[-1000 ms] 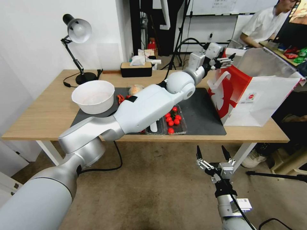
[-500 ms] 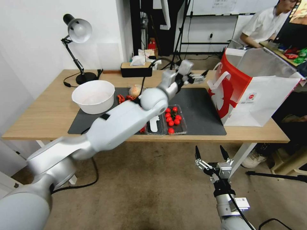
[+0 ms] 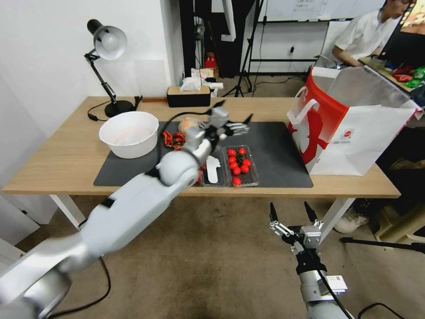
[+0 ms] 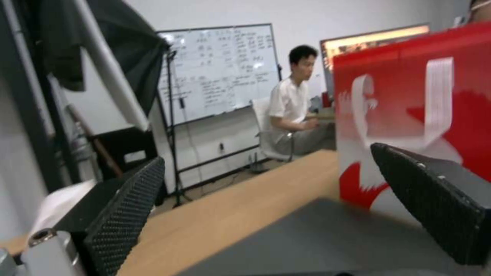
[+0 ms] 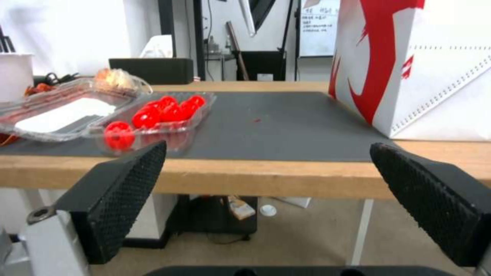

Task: Pick up the trash from the table and place it into the takeout bag.

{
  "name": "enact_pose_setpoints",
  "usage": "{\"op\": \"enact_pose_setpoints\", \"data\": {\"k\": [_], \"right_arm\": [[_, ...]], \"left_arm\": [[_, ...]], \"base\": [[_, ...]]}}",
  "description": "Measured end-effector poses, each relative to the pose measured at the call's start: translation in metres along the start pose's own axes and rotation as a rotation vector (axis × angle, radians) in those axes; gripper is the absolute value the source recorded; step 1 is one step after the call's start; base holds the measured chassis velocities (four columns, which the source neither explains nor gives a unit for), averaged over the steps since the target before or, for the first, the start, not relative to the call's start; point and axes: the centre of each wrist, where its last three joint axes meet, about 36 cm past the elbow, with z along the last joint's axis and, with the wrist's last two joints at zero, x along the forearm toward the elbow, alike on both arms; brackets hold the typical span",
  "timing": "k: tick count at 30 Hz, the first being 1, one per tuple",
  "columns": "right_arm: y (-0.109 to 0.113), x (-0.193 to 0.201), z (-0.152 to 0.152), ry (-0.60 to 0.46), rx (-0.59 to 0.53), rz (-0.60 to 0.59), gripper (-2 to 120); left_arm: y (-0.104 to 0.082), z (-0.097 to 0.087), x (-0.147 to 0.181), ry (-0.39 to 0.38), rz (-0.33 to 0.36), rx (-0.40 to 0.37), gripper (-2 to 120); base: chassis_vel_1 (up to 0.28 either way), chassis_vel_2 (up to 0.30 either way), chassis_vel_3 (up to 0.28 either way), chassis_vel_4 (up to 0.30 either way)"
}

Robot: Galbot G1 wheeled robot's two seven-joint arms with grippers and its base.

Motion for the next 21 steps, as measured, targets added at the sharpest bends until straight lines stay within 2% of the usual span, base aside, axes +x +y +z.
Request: {"op": "enact_pose_setpoints", "data": {"k": [2,5,6,8,9,11,12,16,20,21], "right_arm": [[0.001,0.001,0.0,-0.001,-0.001,-0.003,100],[0.004,0.007,-0.004,-0.01,0.0,-0.016,100],[0.004,0.007,-0.004,-0.01,0.0,-0.016,100],[0.007,0.012,-0.009,-0.019,0.0,-0.023,100],[0.007,0.012,-0.009,-0.019,0.0,-0.023,100],[0.011,0.023,-0.017,-0.041,-0.004,-0.027,100],[0.011,0.023,-0.017,-0.041,-0.004,-0.027,100],[0.011,0.017,-0.018,-0.064,0.001,-0.036,100],[0.012,0.016,-0.019,-0.057,0.005,-0.04,100],[0.012,0.015,-0.019,-0.057,0.006,-0.042,100]], "left_arm": [[0.001,0.002,0.013,0.003,-0.012,0.008,100],[0.01,0.004,0.061,-0.006,-0.083,0.014,100],[0.01,0.004,0.061,-0.006,-0.083,0.014,100],[0.012,0.005,0.092,-0.008,-0.133,0.002,100],[0.012,0.005,0.092,-0.008,-0.133,0.002,100],[0.007,0.01,0.138,-0.001,-0.189,-0.014,100],[0.007,0.01,0.138,-0.001,-0.189,-0.014,100],[0.015,0.014,0.173,0.008,-0.22,-0.062,100],[0.009,0.013,0.202,0.001,-0.251,-0.075,100],[0.007,0.014,0.211,0.001,-0.278,-0.071,100]], "base": [[0.0,0.0,0.0,0.0],[0.0,0.0,0.0,0.0],[0.0,0.0,0.0,0.0],[0.0,0.0,0.0,0.0],[0.0,0.0,0.0,0.0],[0.0,0.0,0.0,0.0],[0.0,0.0,0.0,0.0],[0.0,0.0,0.0,0.0],[0.0,0.0,0.0,0.0],[0.0,0.0,0.0,0.0]]}}
